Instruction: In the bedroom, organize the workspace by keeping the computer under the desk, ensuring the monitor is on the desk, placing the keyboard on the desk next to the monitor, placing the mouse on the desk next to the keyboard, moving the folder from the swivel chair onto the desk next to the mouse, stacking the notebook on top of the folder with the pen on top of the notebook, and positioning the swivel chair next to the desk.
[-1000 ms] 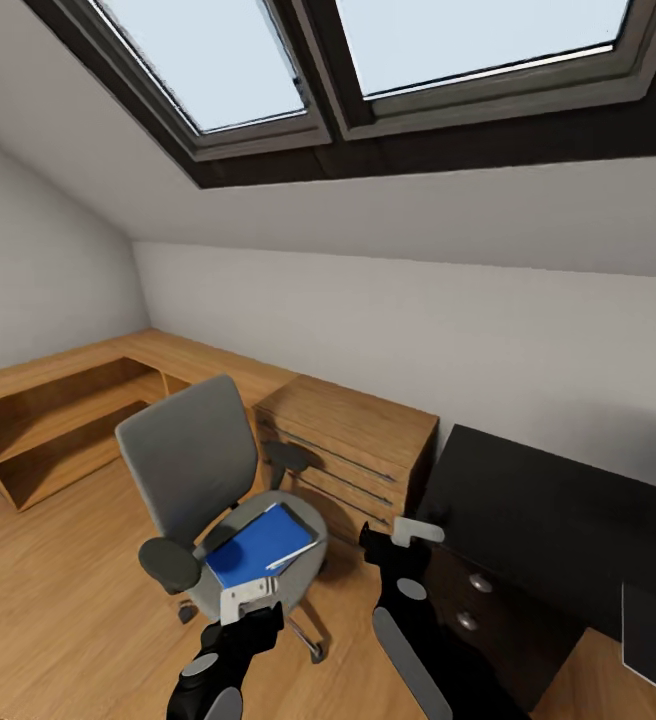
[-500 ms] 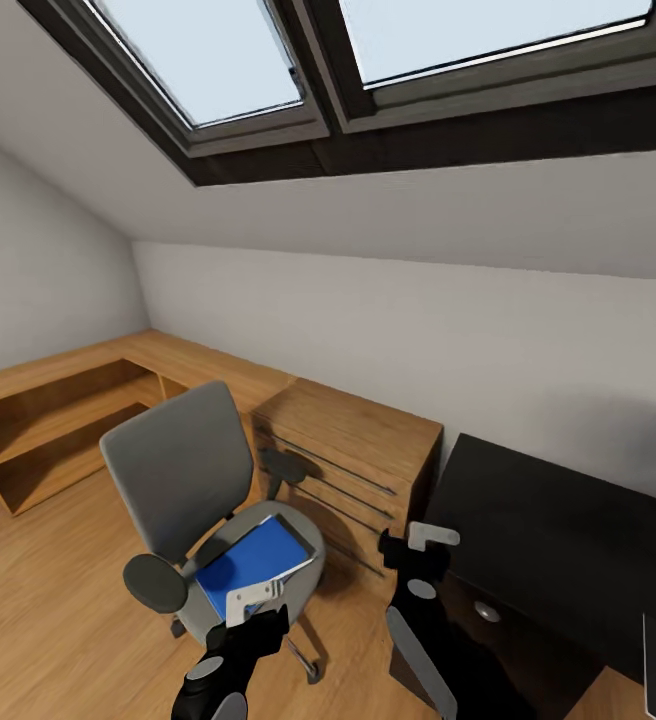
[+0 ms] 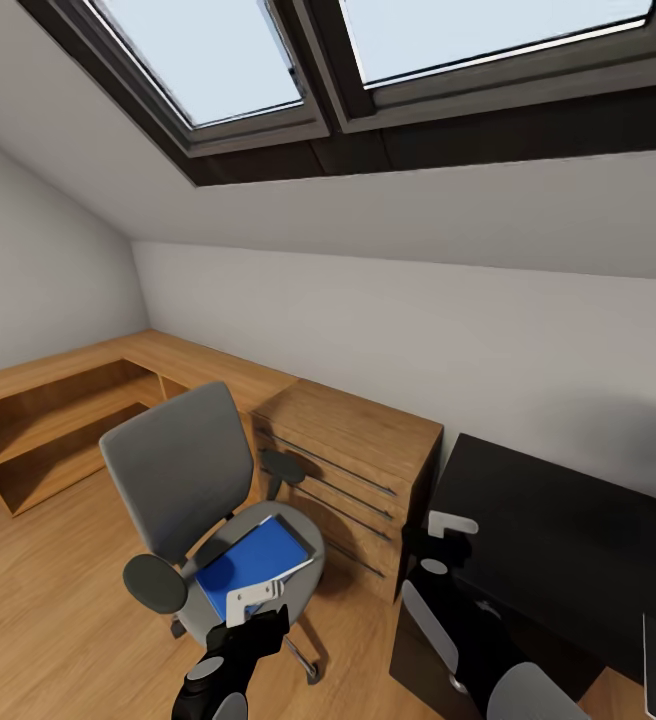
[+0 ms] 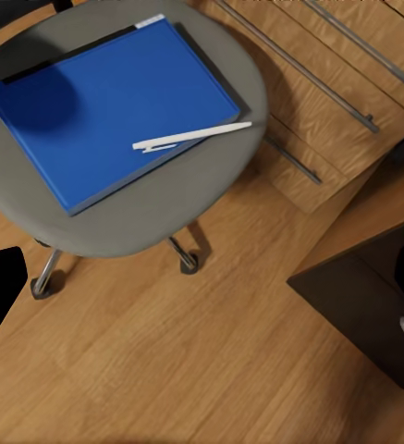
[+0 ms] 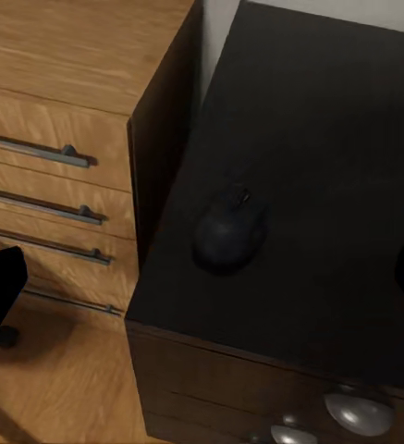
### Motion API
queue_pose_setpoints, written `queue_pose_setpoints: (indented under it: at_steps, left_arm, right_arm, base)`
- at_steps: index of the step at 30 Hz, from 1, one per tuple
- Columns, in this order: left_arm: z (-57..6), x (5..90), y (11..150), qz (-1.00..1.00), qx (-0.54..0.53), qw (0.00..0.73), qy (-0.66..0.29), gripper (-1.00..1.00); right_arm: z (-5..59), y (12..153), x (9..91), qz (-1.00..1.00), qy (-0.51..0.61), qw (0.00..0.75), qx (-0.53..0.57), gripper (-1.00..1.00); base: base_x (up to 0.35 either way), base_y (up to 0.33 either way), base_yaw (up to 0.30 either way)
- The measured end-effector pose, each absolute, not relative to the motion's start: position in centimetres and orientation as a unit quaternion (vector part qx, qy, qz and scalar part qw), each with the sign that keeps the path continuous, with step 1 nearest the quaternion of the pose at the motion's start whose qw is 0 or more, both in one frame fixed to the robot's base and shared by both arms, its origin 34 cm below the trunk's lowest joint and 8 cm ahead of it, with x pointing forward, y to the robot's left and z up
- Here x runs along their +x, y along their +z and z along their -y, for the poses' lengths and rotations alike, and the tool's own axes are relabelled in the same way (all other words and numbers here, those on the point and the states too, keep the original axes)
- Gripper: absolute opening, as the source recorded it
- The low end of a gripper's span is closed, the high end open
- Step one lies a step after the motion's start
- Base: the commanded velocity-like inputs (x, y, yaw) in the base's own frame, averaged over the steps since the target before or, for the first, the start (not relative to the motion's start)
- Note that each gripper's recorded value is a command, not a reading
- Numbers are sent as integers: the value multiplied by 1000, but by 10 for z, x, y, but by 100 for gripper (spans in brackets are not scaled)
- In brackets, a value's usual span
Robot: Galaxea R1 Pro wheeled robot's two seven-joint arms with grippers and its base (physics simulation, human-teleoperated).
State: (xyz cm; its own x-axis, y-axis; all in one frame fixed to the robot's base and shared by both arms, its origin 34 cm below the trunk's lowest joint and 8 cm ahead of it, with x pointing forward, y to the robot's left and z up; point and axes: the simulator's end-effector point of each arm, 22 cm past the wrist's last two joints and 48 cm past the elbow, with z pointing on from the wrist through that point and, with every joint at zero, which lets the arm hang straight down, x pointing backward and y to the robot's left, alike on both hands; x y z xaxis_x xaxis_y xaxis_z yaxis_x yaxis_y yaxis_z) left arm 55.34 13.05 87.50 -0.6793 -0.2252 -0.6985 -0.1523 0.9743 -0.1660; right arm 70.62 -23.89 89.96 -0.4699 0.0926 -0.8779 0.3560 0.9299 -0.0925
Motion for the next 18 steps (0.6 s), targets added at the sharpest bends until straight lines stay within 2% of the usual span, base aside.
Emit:
queue_pose_setpoints:
  at_steps: [10,18]
  left_arm:
    - [-130,553,875,-915,-102,387,-47,100]
    - [-130,553,875,-915,-102,387,-48,100]
  right_arm:
    - [244,878,722,-860,-121,483,106,100]
    - [267,871,731,-859,-137,481,107,100]
  base:
    - [234,0,0]
    - [16,0,0]
